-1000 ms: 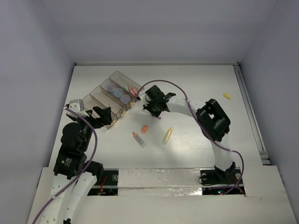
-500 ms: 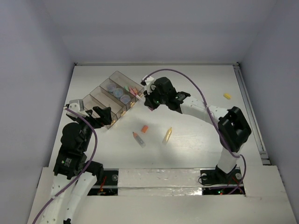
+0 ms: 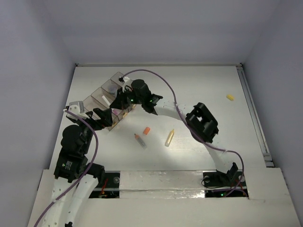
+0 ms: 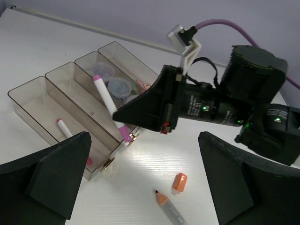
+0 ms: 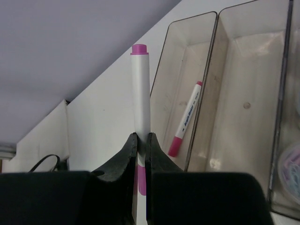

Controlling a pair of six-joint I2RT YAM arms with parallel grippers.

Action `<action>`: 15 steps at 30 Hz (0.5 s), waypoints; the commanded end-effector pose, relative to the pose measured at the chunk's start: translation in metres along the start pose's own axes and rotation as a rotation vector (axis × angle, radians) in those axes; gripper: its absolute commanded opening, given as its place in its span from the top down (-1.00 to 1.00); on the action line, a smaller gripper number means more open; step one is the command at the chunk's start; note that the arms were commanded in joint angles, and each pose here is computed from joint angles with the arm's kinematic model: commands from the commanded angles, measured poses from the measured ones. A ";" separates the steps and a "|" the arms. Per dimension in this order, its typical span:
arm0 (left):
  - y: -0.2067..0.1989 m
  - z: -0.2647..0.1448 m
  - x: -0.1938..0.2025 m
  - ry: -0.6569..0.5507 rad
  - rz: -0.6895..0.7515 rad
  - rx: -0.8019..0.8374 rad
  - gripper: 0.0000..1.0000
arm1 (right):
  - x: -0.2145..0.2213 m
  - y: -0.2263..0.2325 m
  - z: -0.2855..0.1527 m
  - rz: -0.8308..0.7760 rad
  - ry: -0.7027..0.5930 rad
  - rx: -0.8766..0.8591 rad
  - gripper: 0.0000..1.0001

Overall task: Sort the stationery into containers
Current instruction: Place the pen in the storage box.

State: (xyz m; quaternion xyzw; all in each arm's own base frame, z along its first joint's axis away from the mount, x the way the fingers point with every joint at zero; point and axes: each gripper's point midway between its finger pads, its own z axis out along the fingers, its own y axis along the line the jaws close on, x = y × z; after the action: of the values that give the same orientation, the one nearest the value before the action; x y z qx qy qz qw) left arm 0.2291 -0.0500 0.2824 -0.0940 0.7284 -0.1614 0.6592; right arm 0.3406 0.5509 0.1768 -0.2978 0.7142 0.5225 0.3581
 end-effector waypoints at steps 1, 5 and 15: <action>-0.008 -0.003 -0.020 -0.069 -0.001 0.033 -0.98 | -0.030 0.017 0.020 0.009 -0.103 -0.035 1.00; -0.008 -0.003 -0.020 -0.070 -0.001 0.035 -0.98 | -0.015 0.009 0.033 0.030 -0.078 -0.024 1.00; -0.008 -0.002 -0.019 -0.068 0.001 0.036 -0.98 | -0.002 0.016 0.048 0.039 -0.054 -0.027 0.70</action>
State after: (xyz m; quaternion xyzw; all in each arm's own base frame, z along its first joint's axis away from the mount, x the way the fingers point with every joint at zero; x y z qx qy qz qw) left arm 0.2286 -0.0499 0.2832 -0.0940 0.7271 -0.1619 0.6604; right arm 0.3427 0.5867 0.1478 -0.2709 0.7295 0.5275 0.3407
